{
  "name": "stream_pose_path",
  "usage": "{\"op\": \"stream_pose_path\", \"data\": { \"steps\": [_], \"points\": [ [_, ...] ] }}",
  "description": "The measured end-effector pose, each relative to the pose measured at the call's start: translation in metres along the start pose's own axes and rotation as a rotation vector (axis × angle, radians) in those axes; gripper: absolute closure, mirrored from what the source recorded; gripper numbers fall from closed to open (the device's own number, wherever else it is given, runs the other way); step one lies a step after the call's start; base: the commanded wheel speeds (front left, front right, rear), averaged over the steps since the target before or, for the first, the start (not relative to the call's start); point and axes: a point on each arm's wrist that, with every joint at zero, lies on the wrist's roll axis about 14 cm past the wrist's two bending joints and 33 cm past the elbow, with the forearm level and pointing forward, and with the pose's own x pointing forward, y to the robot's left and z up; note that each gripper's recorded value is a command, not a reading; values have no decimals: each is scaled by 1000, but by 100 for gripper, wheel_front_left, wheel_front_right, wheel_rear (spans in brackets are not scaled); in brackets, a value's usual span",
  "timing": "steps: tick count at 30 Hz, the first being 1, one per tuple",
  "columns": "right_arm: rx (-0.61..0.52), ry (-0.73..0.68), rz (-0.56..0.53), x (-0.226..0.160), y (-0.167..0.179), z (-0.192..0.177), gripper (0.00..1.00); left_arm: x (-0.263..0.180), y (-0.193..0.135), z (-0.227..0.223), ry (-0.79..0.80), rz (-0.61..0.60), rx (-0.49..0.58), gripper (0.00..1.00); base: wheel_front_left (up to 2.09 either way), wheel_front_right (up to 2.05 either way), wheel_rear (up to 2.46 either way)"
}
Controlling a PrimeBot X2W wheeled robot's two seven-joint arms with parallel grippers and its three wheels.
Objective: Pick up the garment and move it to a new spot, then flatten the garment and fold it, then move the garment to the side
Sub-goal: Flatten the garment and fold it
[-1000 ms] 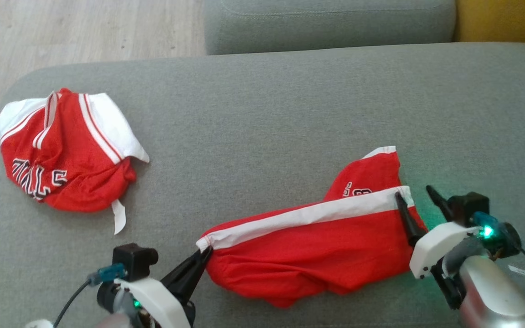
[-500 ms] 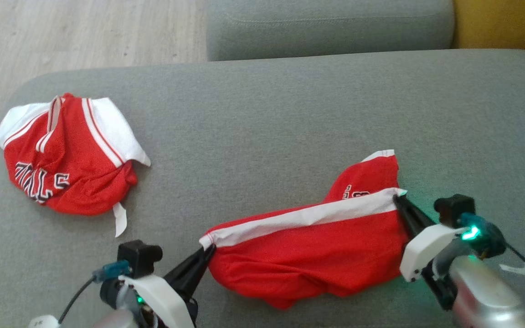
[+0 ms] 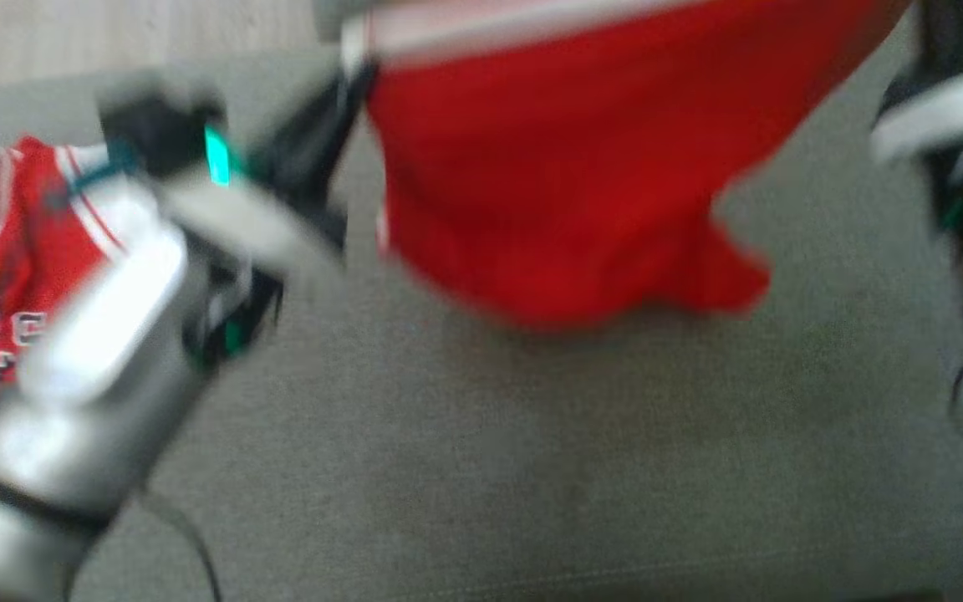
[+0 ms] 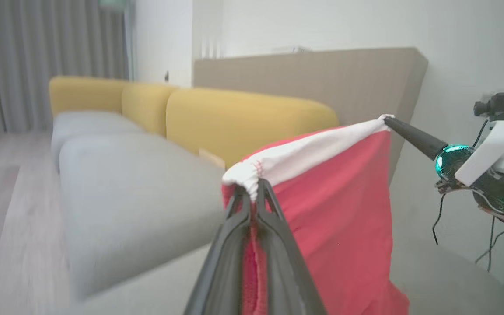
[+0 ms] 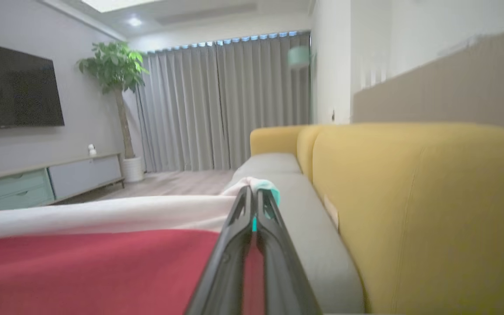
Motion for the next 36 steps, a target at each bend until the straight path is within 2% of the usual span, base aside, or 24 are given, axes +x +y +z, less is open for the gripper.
{"op": "stream_pose_path", "data": {
  "steps": [5,9,11,14,19,23,27,33,36],
  "points": [
    [-81,-179,-52,53,-39,72,100,91,-3,60,-165,-109,106,100,0,0,0],
    [-157,-304,-71,78,-56,115,100,137,-2,82,-253,-139,142,100,0,0,0],
    [-173,-315,-73,85,-59,113,100,147,5,82,-282,-125,128,100,0,0,0],
    [-201,-237,-65,83,-61,79,100,146,15,51,-251,-95,63,100,0,0,0],
    [-130,-40,-83,47,-66,-11,100,105,12,-45,-59,-46,-73,100,0,0,0],
    [-60,73,-105,-1,-60,-62,100,54,0,-89,43,6,-140,100,0,0,0],
    [7,117,-148,-53,-55,-82,100,1,-24,-113,112,46,-188,100,0,0,0],
    [96,201,-168,-131,-27,-100,100,-62,-53,-117,160,103,-170,100,0,0,0],
    [117,216,-175,-150,-20,-97,100,-79,-61,-115,167,122,-163,100,0,0,0]
  ]
}}
